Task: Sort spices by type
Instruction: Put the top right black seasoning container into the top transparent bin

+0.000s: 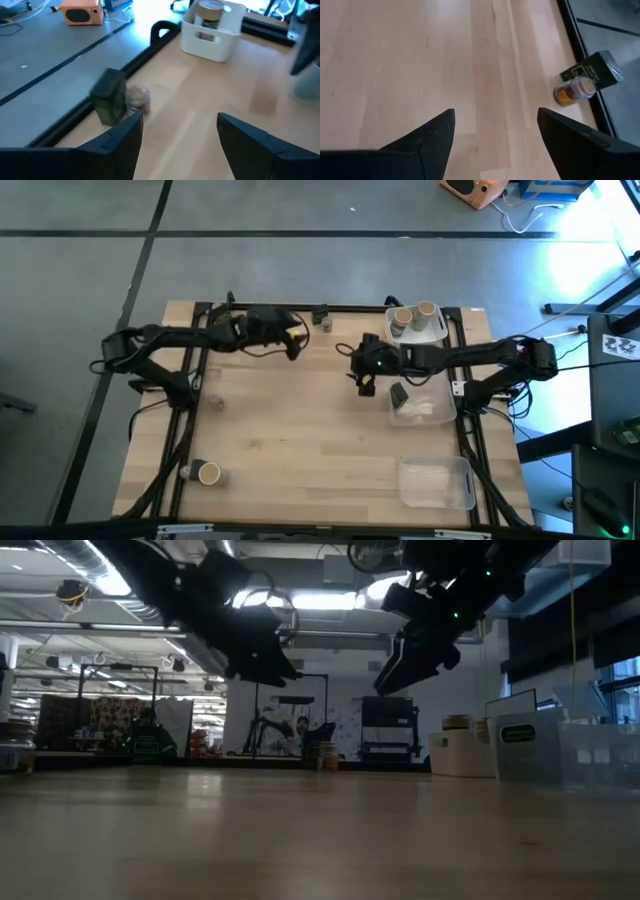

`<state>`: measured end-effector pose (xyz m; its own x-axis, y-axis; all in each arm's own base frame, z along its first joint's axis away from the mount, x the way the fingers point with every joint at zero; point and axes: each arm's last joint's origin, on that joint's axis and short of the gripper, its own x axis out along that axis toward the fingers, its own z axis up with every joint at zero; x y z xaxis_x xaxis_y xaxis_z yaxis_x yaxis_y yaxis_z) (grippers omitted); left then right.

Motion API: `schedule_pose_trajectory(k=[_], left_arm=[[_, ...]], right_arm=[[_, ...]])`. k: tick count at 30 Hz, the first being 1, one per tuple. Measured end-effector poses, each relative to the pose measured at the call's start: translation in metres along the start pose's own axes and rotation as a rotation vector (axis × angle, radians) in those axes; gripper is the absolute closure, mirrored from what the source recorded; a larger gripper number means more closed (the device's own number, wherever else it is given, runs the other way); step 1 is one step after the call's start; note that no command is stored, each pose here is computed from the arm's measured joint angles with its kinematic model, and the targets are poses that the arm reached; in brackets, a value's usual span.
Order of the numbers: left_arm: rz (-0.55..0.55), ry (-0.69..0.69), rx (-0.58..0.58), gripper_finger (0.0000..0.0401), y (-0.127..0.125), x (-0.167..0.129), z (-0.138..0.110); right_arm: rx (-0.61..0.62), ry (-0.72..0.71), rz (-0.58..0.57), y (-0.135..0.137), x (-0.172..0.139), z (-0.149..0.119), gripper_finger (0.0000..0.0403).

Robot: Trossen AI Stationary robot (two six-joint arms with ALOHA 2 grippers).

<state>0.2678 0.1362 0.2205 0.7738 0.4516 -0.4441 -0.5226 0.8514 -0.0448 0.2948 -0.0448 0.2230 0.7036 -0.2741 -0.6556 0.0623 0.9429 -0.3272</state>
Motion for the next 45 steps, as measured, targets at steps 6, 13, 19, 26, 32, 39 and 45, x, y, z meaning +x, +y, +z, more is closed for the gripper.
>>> schedule_pose_trajectory(k=[6, 13, 19, 26, 32, 39, 45], left_arm=[[-0.021, -0.002, 0.003, 0.0164, 0.026, 0.026, 0.012], [-0.025, 0.089, 0.088, 0.0164, 0.053, 0.071, 0.028], [-0.014, 0.171, 0.18, 0.0164, 0.073, 0.098, 0.027], [-0.039, 0.184, 0.23, 0.0164, 0.088, 0.11, 0.015], [-0.037, 0.211, 0.237, 0.0164, 0.096, 0.122, 0.0], [-0.045, 0.216, 0.241, 0.0168, 0.097, 0.134, -0.013], [-0.052, 0.215, 0.25, 0.0227, 0.095, 0.135, -0.013]], right_arm=[[0.011, 0.001, 0.012, -0.016, 0.003, -0.005, 0.0121], [0.035, 0.025, 0.006, -0.024, 0.004, -0.01, 0.0121], [0.028, 0.022, 0.008, -0.023, 0.004, -0.009, 0.0121], [-0.004, 0.017, 0.007, -0.023, 0.004, -0.009, 0.0121], [-0.027, 0.014, 0.006, -0.023, 0.004, -0.009, 0.0121], [-0.026, 0.013, 0.006, -0.023, 0.004, -0.009, 0.0121], [-0.026, 0.013, 0.006, -0.023, 0.004, -0.009, 0.0121]])
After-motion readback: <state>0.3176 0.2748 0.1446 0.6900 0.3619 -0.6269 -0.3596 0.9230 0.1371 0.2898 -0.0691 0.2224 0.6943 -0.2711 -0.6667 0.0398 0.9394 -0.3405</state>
